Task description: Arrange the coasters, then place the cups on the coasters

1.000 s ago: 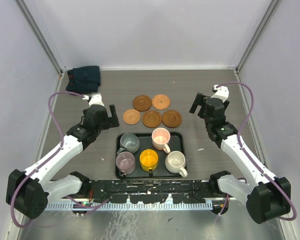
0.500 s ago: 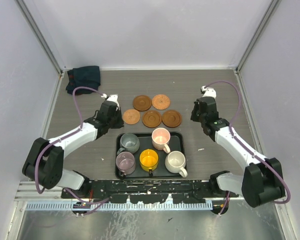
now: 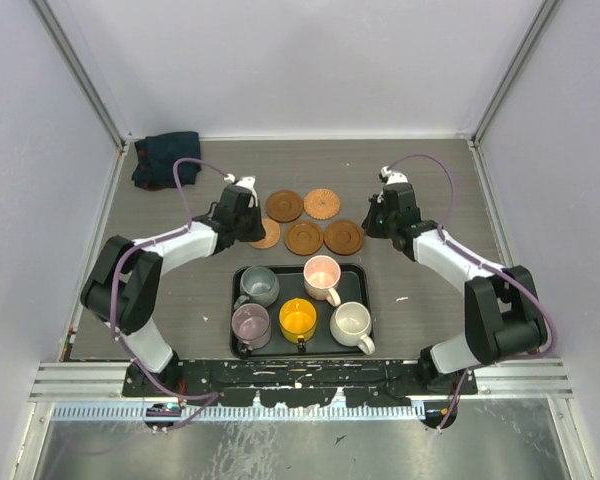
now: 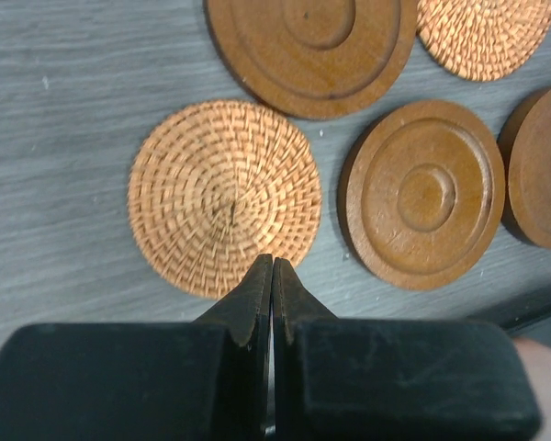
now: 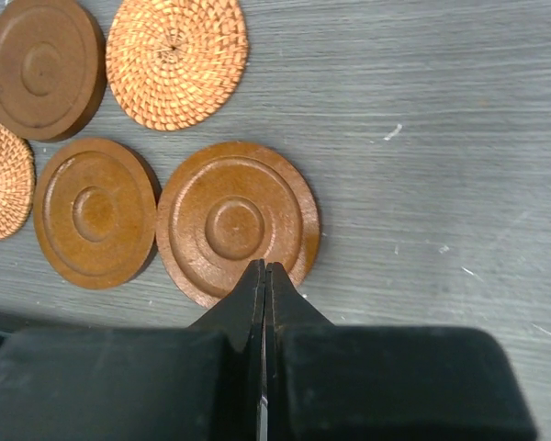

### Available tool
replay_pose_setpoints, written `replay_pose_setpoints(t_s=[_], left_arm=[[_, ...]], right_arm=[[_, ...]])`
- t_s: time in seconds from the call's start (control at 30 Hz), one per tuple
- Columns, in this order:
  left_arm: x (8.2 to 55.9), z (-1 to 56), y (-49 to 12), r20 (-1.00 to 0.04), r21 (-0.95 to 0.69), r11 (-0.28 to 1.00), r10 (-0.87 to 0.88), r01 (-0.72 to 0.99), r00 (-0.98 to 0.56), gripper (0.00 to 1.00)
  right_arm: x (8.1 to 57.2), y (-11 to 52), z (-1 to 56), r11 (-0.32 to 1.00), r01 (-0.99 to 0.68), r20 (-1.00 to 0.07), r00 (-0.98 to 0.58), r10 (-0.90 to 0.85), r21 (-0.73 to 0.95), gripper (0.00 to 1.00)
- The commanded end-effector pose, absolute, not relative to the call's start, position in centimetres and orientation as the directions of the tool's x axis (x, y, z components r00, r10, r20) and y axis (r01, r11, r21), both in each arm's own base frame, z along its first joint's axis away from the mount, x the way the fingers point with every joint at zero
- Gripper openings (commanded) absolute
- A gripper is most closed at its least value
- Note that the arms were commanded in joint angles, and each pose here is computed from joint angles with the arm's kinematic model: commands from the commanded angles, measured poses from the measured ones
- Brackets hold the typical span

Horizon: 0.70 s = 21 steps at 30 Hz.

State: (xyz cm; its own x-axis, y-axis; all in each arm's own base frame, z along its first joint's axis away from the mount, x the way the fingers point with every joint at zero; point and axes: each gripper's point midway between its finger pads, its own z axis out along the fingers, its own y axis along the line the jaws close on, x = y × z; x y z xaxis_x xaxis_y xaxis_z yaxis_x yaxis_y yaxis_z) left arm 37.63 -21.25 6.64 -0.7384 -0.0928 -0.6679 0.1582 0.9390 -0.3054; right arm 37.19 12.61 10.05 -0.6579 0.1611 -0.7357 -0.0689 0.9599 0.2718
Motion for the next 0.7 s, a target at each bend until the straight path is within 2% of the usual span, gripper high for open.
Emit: replay_pose_setpoints(t_s=[0.0,0.27,0.67], left_arm=[[40.2,8.6,-22.9,-0.709,-0.336,0.921,-0.11,0.196,-0.696,0.0],[41.1,7.0,-23.4,-0.683,-0.321,0.929,-0.093,0.183,-0.724,0.0],[40.5,3.5,-20.9,-0.622,-0.241,0.966,-0.081,0.092,-0.779,0.0]], right_arm=[[39.9,15.0,12.2,0.931,-0.15,-0.765,-0.621,0.172,0.332,0.01],[40.8,17.6,9.3,0.91,-0.198,-0.712,-0.689,0.134,0.363,0.01],[39.6,18.4,4.9,0.908,-0.135,-0.602,-0.785,0.146,0.396,0.01]])
